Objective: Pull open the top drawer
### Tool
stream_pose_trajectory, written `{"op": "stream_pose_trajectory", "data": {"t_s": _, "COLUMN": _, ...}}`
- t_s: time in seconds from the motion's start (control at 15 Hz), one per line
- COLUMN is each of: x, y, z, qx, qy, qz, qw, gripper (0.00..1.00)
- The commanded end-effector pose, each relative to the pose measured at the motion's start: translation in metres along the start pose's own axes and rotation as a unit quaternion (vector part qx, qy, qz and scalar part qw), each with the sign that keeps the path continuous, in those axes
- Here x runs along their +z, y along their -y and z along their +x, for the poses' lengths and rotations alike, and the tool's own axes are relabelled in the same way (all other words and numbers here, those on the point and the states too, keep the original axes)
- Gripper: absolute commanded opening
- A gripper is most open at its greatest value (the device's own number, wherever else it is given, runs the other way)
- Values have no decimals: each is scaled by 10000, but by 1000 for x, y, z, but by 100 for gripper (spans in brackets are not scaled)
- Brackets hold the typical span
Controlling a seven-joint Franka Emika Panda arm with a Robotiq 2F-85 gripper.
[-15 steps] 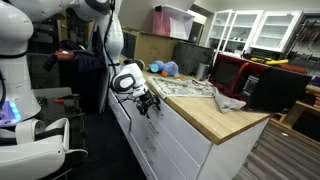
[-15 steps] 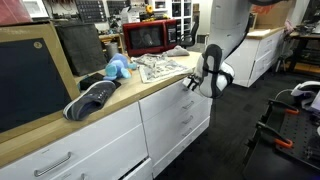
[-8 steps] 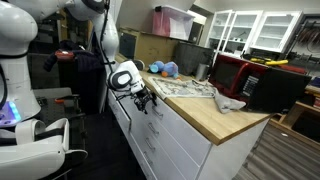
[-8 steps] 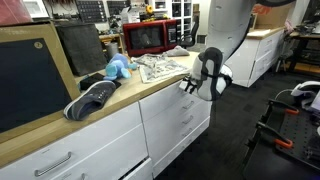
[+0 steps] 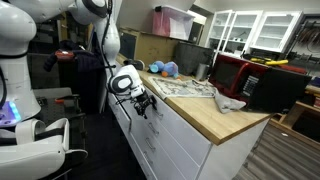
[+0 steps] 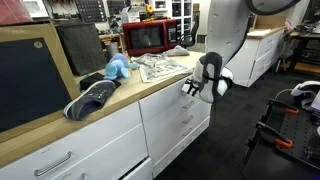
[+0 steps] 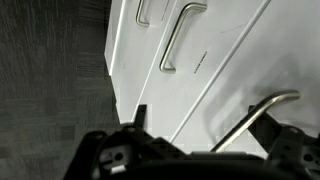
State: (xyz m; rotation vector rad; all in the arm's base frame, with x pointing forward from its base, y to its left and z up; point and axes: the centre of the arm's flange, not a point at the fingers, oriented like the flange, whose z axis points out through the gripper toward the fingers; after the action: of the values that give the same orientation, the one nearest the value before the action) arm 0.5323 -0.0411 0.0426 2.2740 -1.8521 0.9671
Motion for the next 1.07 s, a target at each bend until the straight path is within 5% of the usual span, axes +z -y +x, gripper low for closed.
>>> {"op": "stream_pose_trajectory", "data": {"t_s": 0.0, "x": 12, "y": -72, "z": 14, "qx": 312, "qy": 230, "qz": -137, "qw": 9992, "gripper": 100}}
{"op": "stream_pose_trajectory", "data": {"t_s": 1.0, "x": -43, "y": -106, "z": 5, "qx": 1058, "qy": 1487, "qz": -775, "qw": 9802, "gripper": 100}}
